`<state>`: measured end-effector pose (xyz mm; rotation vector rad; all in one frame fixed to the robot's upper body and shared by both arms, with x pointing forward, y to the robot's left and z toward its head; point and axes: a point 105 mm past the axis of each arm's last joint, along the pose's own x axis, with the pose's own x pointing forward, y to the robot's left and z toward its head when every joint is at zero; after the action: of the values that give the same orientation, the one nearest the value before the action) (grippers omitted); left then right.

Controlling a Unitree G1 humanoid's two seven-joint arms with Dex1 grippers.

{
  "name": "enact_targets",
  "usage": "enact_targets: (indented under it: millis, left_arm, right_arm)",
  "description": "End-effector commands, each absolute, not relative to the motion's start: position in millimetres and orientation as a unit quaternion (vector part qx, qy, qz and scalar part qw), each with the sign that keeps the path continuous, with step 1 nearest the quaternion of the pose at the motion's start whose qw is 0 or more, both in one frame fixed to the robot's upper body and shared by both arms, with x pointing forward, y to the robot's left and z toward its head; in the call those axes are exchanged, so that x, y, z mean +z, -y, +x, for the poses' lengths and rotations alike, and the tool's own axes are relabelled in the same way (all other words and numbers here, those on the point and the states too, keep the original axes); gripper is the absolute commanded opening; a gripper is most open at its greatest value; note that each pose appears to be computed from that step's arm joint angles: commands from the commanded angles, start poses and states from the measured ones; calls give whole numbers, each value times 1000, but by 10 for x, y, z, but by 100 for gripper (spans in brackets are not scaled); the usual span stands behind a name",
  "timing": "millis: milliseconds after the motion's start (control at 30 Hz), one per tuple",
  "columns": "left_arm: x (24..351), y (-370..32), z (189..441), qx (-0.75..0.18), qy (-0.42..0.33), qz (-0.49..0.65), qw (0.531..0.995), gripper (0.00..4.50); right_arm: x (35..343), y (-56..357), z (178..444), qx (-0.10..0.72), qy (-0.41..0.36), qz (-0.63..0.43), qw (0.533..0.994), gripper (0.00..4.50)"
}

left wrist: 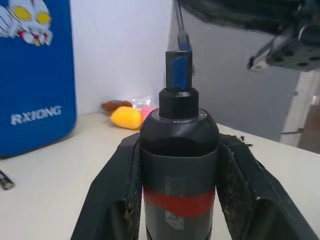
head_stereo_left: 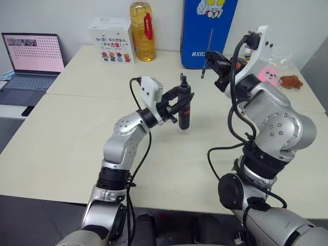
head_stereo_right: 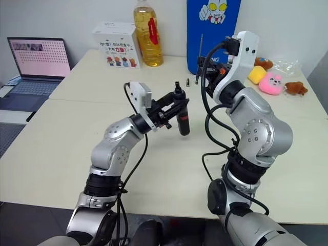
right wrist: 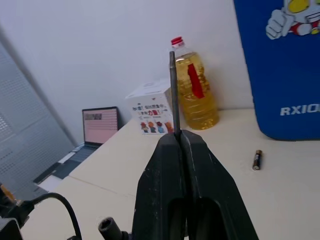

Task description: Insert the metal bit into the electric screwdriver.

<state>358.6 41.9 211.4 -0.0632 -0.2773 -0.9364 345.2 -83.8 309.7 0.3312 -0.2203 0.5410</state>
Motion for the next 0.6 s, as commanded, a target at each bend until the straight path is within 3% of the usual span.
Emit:
enact_targets:
  millis: [33,600]
  left_arm:
    - [2112,-309,3605,-449,161,-13,879,167]
    - [2007,-230,3674,-429,156,-16,890,167]
  right_arm:
    - [3206,694,3348,277,165,147,935,2]
    - [3030,517,3326,285,167,129,935,2]
